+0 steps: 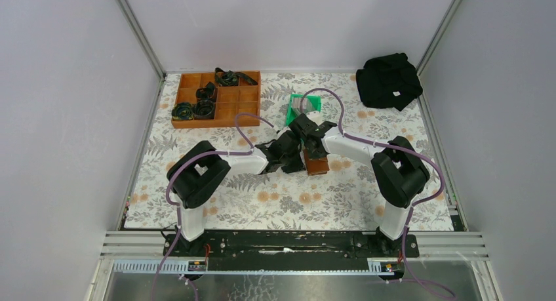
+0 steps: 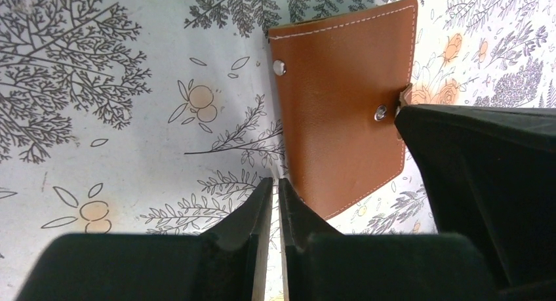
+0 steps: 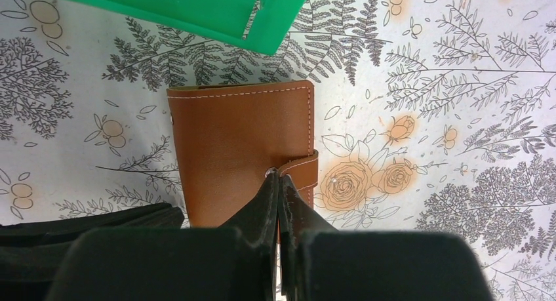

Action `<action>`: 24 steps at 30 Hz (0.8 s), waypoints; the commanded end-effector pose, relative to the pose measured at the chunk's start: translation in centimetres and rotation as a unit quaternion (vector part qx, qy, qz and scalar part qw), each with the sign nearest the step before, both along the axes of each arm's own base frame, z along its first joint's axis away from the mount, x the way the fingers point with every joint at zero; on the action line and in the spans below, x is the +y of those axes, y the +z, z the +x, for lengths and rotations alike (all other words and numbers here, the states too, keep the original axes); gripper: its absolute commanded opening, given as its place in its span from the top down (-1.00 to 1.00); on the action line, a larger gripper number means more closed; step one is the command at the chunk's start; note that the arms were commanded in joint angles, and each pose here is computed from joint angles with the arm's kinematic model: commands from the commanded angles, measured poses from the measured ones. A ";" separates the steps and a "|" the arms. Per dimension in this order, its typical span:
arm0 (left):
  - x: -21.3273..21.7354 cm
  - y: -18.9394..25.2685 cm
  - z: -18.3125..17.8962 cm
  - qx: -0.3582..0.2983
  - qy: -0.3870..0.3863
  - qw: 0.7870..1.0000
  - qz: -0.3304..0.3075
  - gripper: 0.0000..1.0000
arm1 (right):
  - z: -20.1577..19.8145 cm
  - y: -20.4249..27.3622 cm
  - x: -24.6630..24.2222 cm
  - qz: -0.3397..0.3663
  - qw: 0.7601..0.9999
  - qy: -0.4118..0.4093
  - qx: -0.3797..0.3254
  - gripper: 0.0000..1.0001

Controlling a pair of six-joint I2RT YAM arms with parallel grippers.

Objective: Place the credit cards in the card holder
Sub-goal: Close the card holder at the center of the board.

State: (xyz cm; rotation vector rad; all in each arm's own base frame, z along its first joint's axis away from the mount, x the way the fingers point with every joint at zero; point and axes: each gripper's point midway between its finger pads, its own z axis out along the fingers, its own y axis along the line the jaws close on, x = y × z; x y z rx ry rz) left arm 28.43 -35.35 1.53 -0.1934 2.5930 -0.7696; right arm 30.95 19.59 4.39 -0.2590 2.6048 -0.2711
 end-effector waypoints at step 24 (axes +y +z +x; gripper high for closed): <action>1.1 -2.1 0.0 0.028 0.054 0.996 -0.065 0.70 | -2.4 -2.6 2.0 0.023 0.999 0.028 0.036 1.00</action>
